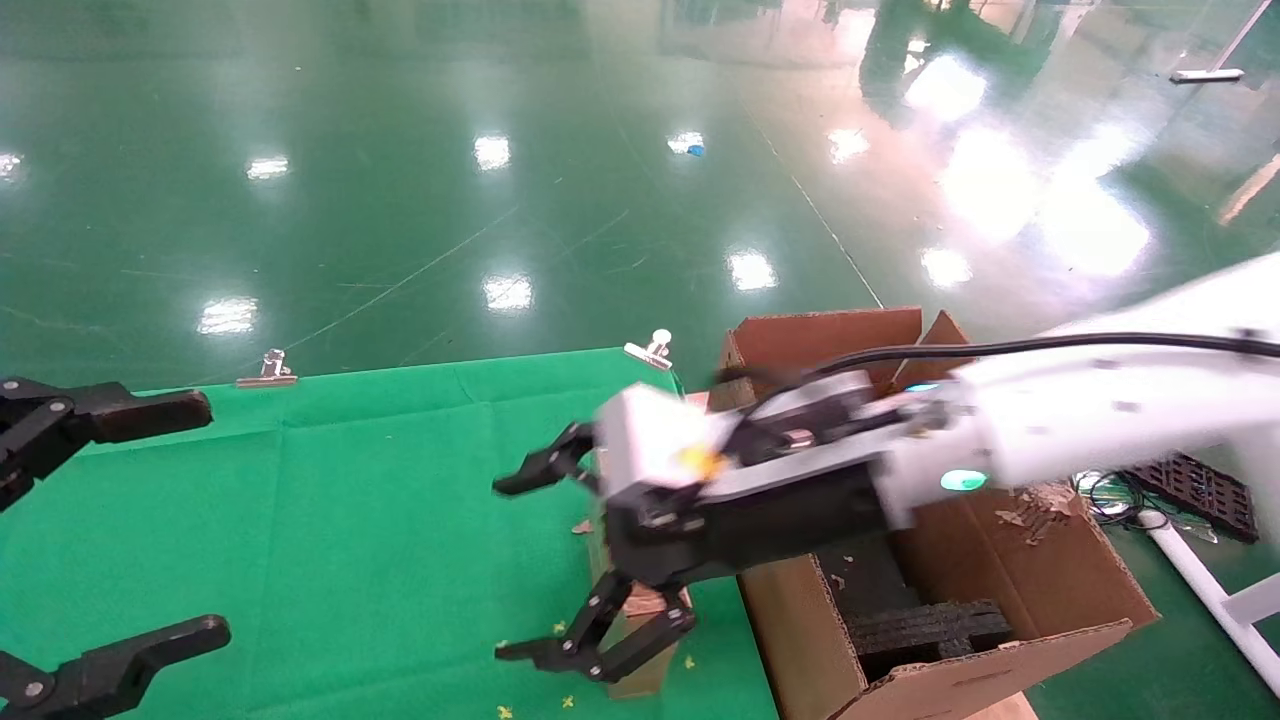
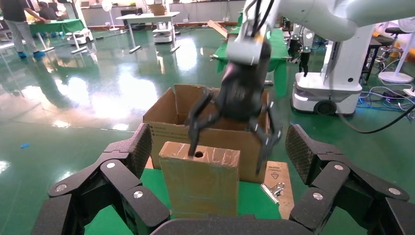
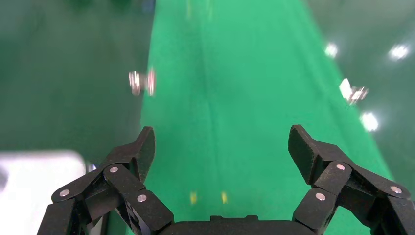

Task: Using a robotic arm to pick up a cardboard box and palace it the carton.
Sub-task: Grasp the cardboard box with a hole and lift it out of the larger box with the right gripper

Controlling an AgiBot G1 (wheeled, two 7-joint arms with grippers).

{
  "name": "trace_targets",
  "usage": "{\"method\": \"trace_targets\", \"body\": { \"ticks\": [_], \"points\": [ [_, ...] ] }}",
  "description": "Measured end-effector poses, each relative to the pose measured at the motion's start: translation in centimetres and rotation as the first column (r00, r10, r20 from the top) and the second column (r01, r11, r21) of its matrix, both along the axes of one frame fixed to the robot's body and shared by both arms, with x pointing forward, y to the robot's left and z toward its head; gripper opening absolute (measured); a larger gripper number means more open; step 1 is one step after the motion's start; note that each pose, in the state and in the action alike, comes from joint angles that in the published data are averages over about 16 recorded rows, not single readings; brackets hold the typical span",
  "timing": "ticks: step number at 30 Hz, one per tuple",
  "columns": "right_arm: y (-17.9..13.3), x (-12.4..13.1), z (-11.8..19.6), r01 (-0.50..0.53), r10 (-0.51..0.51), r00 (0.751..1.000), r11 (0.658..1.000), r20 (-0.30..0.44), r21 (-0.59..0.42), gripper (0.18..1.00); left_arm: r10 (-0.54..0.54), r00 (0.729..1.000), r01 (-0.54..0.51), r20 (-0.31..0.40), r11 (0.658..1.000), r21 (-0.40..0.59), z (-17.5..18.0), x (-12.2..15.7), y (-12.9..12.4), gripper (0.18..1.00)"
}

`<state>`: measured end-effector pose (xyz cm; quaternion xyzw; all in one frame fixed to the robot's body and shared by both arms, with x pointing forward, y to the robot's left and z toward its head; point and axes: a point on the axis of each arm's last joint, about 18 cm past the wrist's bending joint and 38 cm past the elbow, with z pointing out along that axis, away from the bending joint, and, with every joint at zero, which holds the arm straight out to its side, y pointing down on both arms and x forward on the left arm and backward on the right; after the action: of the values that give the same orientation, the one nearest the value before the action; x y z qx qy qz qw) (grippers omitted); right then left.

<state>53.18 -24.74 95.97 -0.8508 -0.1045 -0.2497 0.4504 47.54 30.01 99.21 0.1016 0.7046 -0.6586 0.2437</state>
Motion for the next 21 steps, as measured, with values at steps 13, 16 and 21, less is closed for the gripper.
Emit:
{"method": "trace_targets", "body": {
  "ticks": [13,16,21],
  "points": [
    [4.0,3.6,4.3,0.209,-0.183,0.978,0.899,0.102,-0.385,1.000,0.000,1.000,0.000,0.000,1.000,0.000,0.0,0.0,0.0,1.001],
    [4.1,3.6,6.0,0.262,-0.222,0.965,0.862,0.141,-0.434,1.000,0.000,1.000,0.000,0.000,1.000,0.000,0.0,0.0,0.0,1.001],
    [3.8,3.1,7.9,0.328,-0.275,0.945,0.801,0.179,-0.501,1.000,0.000,1.000,0.000,0.000,1.000,0.000,0.0,0.0,0.0,1.001]
  ]
}}
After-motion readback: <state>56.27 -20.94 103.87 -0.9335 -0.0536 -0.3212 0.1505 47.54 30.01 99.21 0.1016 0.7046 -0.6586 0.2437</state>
